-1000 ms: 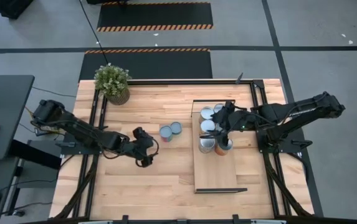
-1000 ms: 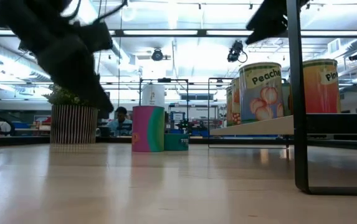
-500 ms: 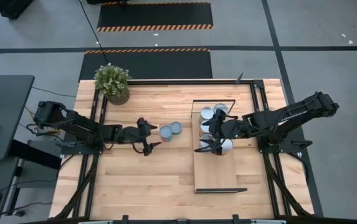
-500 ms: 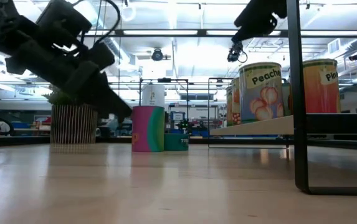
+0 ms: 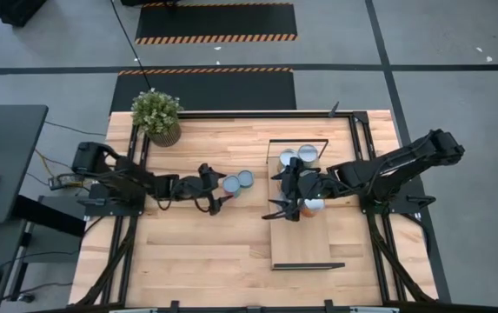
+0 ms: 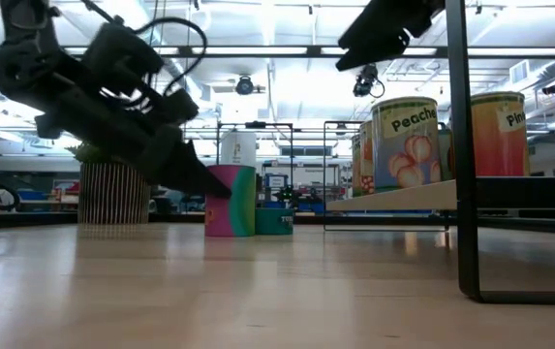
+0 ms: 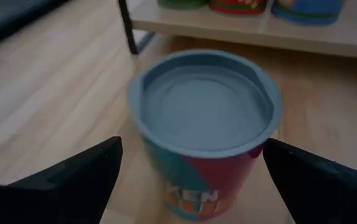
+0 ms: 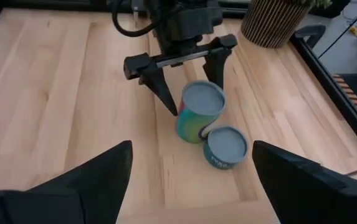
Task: Pick and place cans onto a shelf
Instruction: Put the canned chicken soup on the shelf, then put the canned tuna on the shelf
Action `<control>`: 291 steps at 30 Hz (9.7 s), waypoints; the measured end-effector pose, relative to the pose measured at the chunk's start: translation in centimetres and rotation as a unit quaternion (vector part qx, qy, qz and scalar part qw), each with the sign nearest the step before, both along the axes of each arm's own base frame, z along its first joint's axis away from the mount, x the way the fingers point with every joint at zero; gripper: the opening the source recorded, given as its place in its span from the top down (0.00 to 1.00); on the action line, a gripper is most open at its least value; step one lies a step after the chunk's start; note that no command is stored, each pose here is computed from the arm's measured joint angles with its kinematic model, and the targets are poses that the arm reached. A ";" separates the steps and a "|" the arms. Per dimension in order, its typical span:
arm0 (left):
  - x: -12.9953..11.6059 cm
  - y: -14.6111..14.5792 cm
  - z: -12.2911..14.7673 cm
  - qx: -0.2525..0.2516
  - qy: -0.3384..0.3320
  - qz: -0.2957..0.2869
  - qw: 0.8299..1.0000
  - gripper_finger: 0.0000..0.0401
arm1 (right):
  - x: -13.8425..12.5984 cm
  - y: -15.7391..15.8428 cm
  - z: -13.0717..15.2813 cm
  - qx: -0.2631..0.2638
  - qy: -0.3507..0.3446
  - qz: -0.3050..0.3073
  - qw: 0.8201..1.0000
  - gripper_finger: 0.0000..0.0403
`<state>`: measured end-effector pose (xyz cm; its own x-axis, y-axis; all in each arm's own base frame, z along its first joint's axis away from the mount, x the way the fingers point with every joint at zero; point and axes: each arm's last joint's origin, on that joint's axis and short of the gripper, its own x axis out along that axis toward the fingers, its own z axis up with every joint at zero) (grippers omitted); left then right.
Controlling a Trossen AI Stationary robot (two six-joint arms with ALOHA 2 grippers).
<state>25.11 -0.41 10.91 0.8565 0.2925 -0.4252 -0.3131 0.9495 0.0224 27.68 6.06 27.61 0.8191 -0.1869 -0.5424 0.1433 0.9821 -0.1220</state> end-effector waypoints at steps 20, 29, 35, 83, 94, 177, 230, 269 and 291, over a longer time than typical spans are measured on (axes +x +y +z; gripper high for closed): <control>1.5 -1.1 0.4 -0.036 -0.019 -0.055 0.998 0.29 | 1.2 1.4 -1.9 0.033 0.023 0.035 0.999 0.16; 4.0 -5.9 3.3 -0.076 -0.047 -0.143 0.986 0.28 | 0.9 2.2 0.0 0.022 0.031 0.012 0.999 0.16; 7.3 -9.4 5.9 -0.052 -0.040 -0.152 0.986 0.28 | 0.8 2.8 2.5 -0.015 0.019 0.005 1.000 0.16; 17.5 -10.6 4.6 -0.023 -0.063 -0.186 0.980 0.01 | -0.9 5.9 3.1 -0.001 0.014 0.019 1.000 0.16; 17.2 -11.7 4.9 0.006 -0.076 -0.175 0.982 0.01 | -0.9 5.9 3.1 -0.001 0.014 0.019 1.000 0.16; 10.8 -9.4 6.3 0.146 0.185 -0.137 0.962 0.01 | -1.4 5.7 4.1 -0.042 -0.009 0.027 0.999 0.16; 9.8 6.7 3.0 -0.031 0.238 -0.089 0.967 0.01 | -0.7 4.6 4.4 -0.063 -0.018 0.023 0.998 0.16; 12.8 -11.4 7.2 -0.056 0.098 -0.276 0.955 0.26 | -3.4 5.4 6.6 -0.080 -0.065 0.006 0.995 0.16; 17.9 -14.2 5.7 0.086 0.042 -0.348 0.933 0.26 | -3.7 6.9 6.8 -0.067 -0.085 0.028 0.994 0.16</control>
